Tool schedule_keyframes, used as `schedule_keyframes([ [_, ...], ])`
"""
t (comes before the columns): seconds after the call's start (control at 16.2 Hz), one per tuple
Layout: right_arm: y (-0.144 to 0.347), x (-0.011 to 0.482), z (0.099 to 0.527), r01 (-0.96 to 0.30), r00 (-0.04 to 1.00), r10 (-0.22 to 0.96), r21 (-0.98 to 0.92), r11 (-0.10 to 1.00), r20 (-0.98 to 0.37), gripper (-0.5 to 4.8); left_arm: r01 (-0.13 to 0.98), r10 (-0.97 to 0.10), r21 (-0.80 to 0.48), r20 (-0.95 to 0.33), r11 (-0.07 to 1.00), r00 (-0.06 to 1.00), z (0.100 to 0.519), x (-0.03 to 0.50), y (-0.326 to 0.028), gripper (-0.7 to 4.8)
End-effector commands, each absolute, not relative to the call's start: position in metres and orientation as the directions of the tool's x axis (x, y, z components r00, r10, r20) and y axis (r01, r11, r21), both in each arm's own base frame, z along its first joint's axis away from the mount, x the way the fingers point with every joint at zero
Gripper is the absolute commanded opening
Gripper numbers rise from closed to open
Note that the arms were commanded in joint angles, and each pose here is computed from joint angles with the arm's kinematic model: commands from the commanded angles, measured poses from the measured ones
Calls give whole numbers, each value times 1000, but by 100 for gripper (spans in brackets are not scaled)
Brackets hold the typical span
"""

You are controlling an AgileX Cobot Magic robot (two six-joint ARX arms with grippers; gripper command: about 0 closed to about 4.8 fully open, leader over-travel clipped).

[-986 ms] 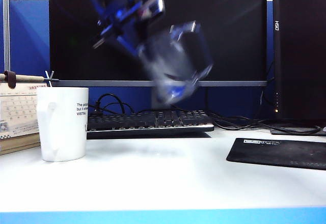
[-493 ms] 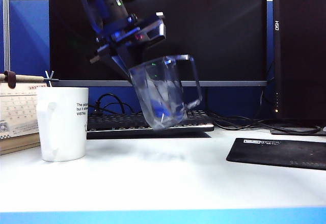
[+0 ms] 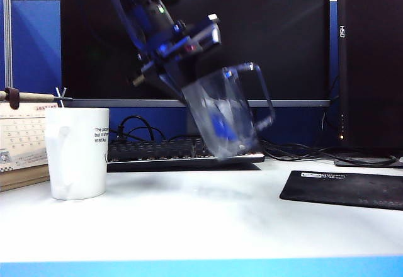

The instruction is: Swap the positions of the transparent plastic cup and the white ceramic cup.

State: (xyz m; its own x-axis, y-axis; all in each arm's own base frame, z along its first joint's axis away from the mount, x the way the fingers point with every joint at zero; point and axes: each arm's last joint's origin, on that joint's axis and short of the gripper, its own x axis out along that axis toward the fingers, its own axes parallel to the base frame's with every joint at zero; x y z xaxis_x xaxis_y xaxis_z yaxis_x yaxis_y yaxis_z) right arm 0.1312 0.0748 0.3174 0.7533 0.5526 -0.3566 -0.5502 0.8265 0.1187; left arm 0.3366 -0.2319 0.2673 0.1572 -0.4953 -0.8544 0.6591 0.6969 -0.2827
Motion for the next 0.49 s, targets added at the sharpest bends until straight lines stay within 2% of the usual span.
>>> schedule_keyframes([
  [0.06, 75, 131, 320, -555, 758, 558, 114, 824, -338, 301, 647, -421, -224, -892, 728, 165, 256, 340, -232, -6],
  [0.49, 75, 131, 320, -556, 757, 558, 115, 824, -341, 301, 647, -414, -194, -887, 737, 205, 258, 345, -234, -6],
])
